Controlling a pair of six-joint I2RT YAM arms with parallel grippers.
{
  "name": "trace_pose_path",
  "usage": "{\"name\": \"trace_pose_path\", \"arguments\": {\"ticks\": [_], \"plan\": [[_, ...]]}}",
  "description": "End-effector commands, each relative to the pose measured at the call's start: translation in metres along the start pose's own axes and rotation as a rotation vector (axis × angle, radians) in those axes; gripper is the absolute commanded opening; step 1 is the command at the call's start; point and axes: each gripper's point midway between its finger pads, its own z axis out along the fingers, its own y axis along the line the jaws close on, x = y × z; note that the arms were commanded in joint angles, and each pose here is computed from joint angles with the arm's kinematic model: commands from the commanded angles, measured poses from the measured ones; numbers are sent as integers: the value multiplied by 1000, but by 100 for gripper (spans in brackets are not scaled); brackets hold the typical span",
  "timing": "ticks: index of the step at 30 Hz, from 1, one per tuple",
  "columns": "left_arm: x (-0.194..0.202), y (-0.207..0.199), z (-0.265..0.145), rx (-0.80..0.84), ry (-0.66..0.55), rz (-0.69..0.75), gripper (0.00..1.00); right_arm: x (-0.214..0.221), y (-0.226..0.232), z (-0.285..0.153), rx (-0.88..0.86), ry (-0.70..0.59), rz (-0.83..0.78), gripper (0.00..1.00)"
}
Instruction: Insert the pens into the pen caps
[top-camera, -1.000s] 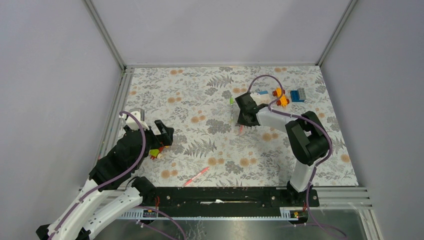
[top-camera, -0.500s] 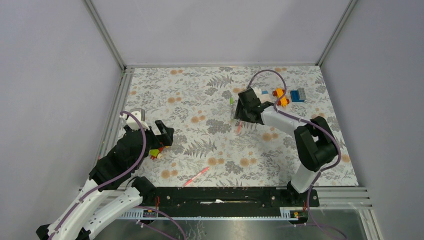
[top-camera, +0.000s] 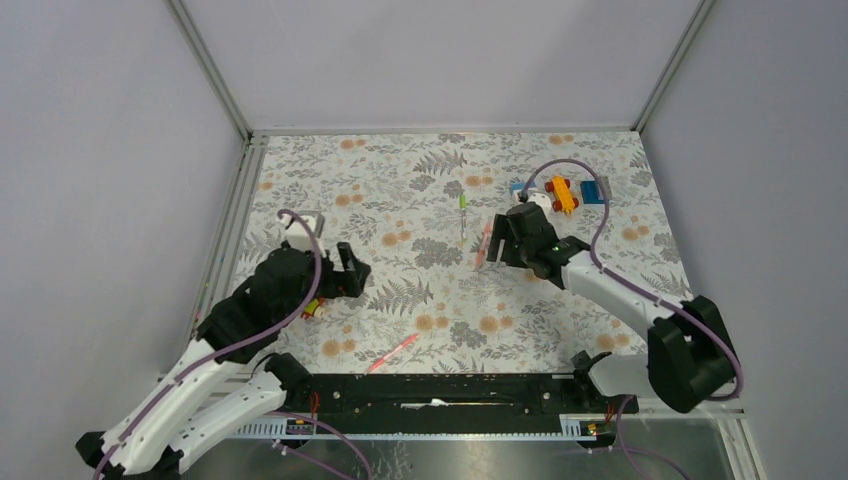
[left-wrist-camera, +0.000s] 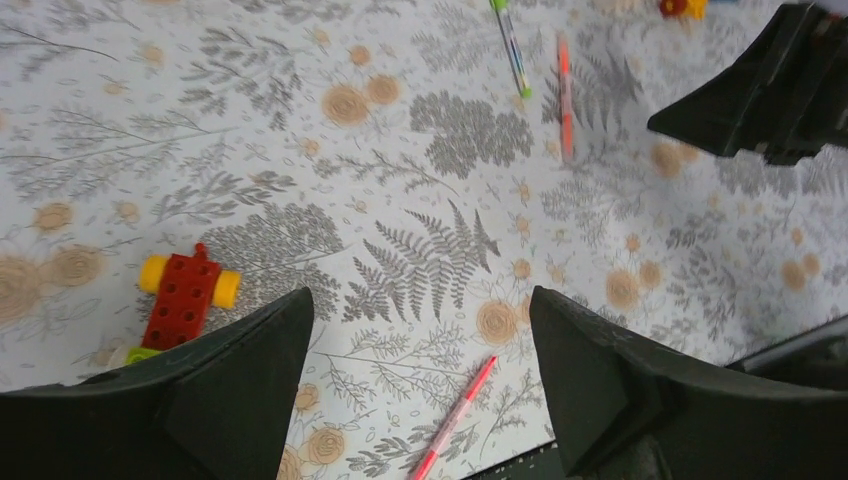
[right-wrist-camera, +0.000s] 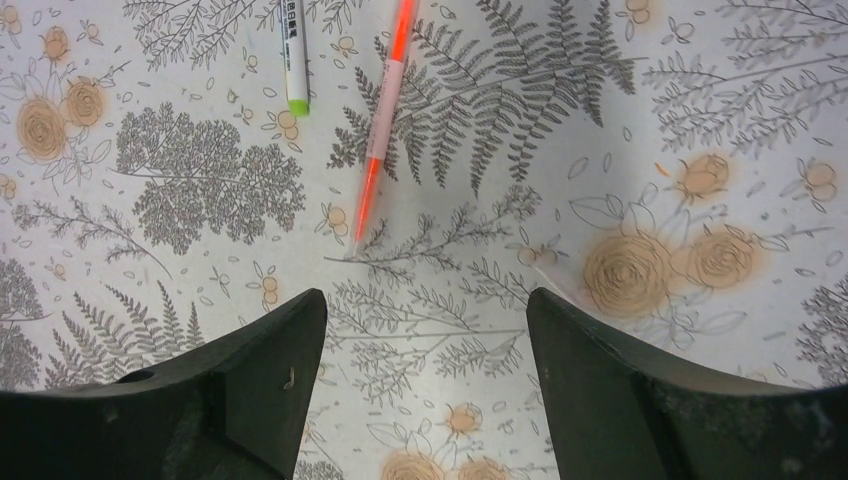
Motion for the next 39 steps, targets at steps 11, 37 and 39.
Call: {"name": "trace_pose_path", "arguments": {"ticks": [11, 37, 39], "plan": [[82, -54, 35, 141, 358, 38, 82, 6, -35, -39, 46, -90, 28, 82], [230, -26, 42, -126, 719, 105, 88, 11, -11, -27, -59, -53, 33, 80], [234, -25, 42, -126, 732, 108, 84, 10, -11, -28, -60, -57, 33, 80]]}}
